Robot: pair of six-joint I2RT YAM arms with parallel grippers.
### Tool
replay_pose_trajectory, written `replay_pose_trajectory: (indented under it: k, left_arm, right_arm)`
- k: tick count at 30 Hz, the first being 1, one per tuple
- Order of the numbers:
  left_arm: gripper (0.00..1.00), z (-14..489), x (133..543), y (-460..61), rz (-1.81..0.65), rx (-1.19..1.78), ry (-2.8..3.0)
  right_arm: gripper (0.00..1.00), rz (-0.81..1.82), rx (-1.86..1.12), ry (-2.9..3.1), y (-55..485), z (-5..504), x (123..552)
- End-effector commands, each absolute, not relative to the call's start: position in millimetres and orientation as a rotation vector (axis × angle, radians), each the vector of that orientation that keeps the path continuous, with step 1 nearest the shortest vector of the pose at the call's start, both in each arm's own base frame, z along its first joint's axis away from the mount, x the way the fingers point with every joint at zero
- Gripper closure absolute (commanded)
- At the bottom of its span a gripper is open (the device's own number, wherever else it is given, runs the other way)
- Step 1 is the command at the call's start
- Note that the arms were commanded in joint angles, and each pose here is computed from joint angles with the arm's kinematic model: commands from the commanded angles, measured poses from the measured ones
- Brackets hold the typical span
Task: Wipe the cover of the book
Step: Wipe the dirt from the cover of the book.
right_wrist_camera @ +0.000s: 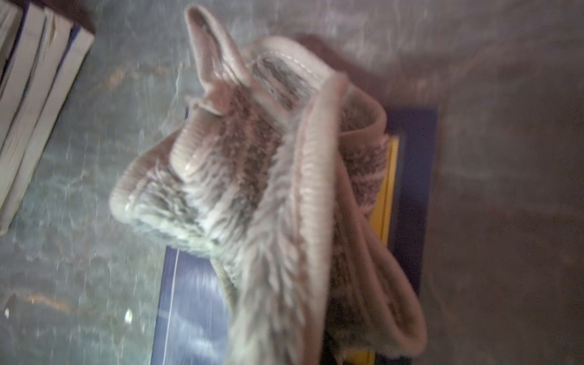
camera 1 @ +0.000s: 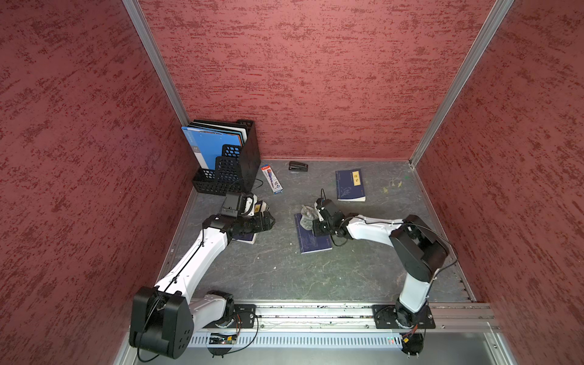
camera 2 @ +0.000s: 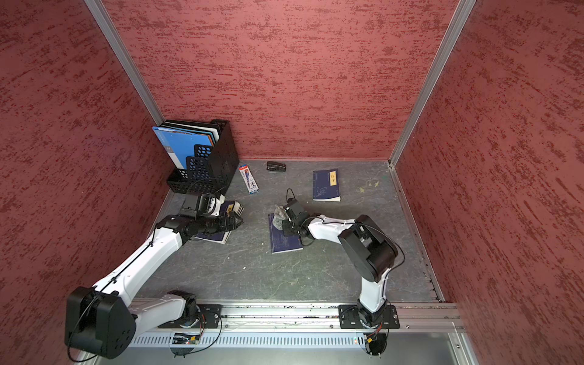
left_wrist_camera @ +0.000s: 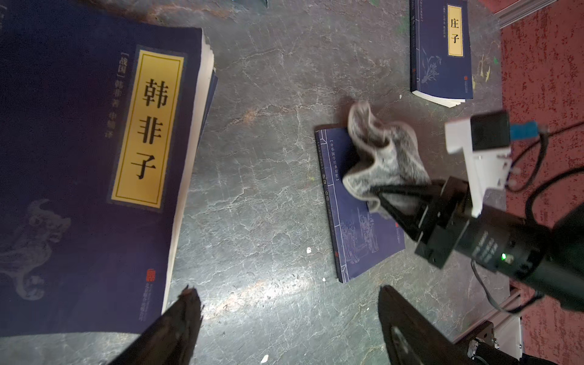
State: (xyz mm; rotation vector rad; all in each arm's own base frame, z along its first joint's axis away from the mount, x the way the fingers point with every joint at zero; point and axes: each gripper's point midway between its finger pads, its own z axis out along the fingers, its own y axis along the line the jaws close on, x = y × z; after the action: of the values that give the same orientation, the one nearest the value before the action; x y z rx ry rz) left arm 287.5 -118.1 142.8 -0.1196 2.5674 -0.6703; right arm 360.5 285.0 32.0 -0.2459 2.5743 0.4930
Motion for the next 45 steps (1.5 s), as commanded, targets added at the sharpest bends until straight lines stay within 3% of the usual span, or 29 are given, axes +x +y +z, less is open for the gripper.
replay_pose_trajectory:
  k: [1,6,15,20,26,38,45]
  left_arm:
    - [0.11,149.6,288.2,-118.5,-0.688,-0.101,2.537]
    - [0.11,151.5,291.4,-119.2,-0.692,-0.105,2.524]
    - [0.11,144.4,298.4,-122.2,-0.701,-0.111,2.542]
    - [0.11,140.6,299.5,-120.6,-0.684,-0.113,2.553]
    - [0.11,138.2,301.3,-120.8,-0.682,-0.119,2.563]
    - [0.11,146.0,296.6,-119.2,-0.683,-0.118,2.545]
    - [0.11,143.9,296.9,-120.6,-0.692,-0.119,2.541]
  right_arm:
    - [0.91,0.377,-0.282,2.659,265.9,-0.5,364.4]
    - [0.91,0.415,-0.289,2.684,260.8,-1.2,344.9]
    - [0.91,0.475,-0.276,2.792,240.3,-5.7,239.2]
    - [0.91,0.464,-0.218,2.815,224.0,-9.5,220.3]
    - [0.90,0.383,-0.252,2.797,230.3,-16.1,247.5]
    - [0.90,0.387,-0.254,2.700,257.1,-16.3,370.0]
    - [0.90,0.391,-0.228,2.702,252.9,-13.8,364.6]
